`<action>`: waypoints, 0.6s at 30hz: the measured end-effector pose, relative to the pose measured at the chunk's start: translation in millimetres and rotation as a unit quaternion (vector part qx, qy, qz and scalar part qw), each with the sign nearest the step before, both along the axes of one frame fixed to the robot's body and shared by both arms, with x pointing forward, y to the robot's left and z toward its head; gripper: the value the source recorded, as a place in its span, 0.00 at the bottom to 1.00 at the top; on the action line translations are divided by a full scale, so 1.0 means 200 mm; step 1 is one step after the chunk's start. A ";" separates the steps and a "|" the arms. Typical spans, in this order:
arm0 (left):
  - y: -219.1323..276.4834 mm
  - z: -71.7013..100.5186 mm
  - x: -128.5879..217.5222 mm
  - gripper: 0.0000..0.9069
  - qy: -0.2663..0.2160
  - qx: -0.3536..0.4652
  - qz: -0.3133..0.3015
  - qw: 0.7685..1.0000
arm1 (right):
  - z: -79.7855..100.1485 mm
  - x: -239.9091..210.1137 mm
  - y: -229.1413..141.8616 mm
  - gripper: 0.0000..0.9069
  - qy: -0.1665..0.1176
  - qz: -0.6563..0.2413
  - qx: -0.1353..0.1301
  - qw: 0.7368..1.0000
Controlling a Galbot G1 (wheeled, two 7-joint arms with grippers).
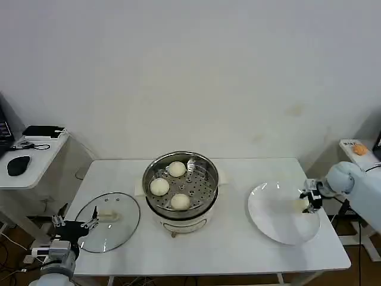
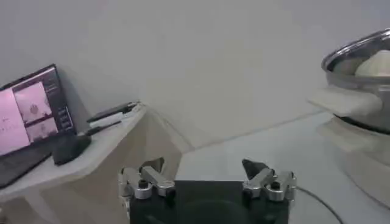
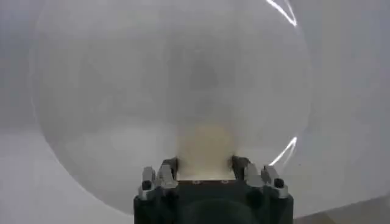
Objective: Take steamed baozi put them in steamer then cover it.
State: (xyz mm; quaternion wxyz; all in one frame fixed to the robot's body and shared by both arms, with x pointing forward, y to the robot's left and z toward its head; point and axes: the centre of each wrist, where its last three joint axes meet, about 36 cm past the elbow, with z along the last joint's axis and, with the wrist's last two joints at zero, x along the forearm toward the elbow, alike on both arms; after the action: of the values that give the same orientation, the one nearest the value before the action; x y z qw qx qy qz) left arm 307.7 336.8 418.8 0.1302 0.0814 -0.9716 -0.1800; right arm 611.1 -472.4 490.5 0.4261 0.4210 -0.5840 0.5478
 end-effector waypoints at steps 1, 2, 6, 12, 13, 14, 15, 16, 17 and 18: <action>0.00 0.00 0.00 1.00 -0.001 0.000 0.000 1.000 | 0.04 0.01 0.01 0.67 -0.006 0.002 0.002 1.000; 0.00 0.01 0.00 1.00 -0.001 0.001 0.001 1.000 | 0.08 0.02 0.03 0.68 -0.013 0.005 0.005 1.000; 0.00 0.01 0.00 1.00 -0.004 0.000 0.001 1.000 | 0.27 0.07 0.15 0.68 -0.045 0.021 0.018 0.999; -0.01 0.01 0.01 1.00 -0.006 -0.001 0.002 1.000 | 0.58 0.14 0.42 0.68 -0.096 0.055 0.042 0.993; -0.01 0.01 0.01 1.00 -0.007 -0.002 0.002 1.000 | 0.63 0.15 0.48 0.68 -0.104 0.062 0.047 0.992; -0.02 0.01 0.01 1.00 -0.007 -0.002 0.001 1.000 | 0.68 0.15 0.54 0.68 -0.110 0.068 0.053 0.990; -0.02 0.01 0.01 1.00 -0.008 -0.002 0.000 1.000 | 0.72 0.16 0.59 0.68 -0.115 0.073 0.058 0.989; -0.03 0.01 0.01 1.00 -0.008 -0.002 0.000 1.000 | 0.77 0.16 0.65 0.68 -0.121 0.079 0.065 0.987; -0.03 0.01 0.01 1.00 -0.007 -0.002 -0.001 1.000 | 0.80 0.17 0.71 0.68 -0.125 0.084 0.071 0.986; -0.03 0.01 0.01 1.00 -0.006 -0.002 -0.002 1.000 | 0.83 0.17 0.77 0.68 -0.127 0.090 0.078 0.985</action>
State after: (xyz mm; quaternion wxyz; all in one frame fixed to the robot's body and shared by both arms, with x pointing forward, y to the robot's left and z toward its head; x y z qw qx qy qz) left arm 309.8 329.9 420.6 0.1240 0.0805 -0.9729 -0.1778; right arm 645.4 -318.6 656.5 0.2631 0.4306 -0.6342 0.5859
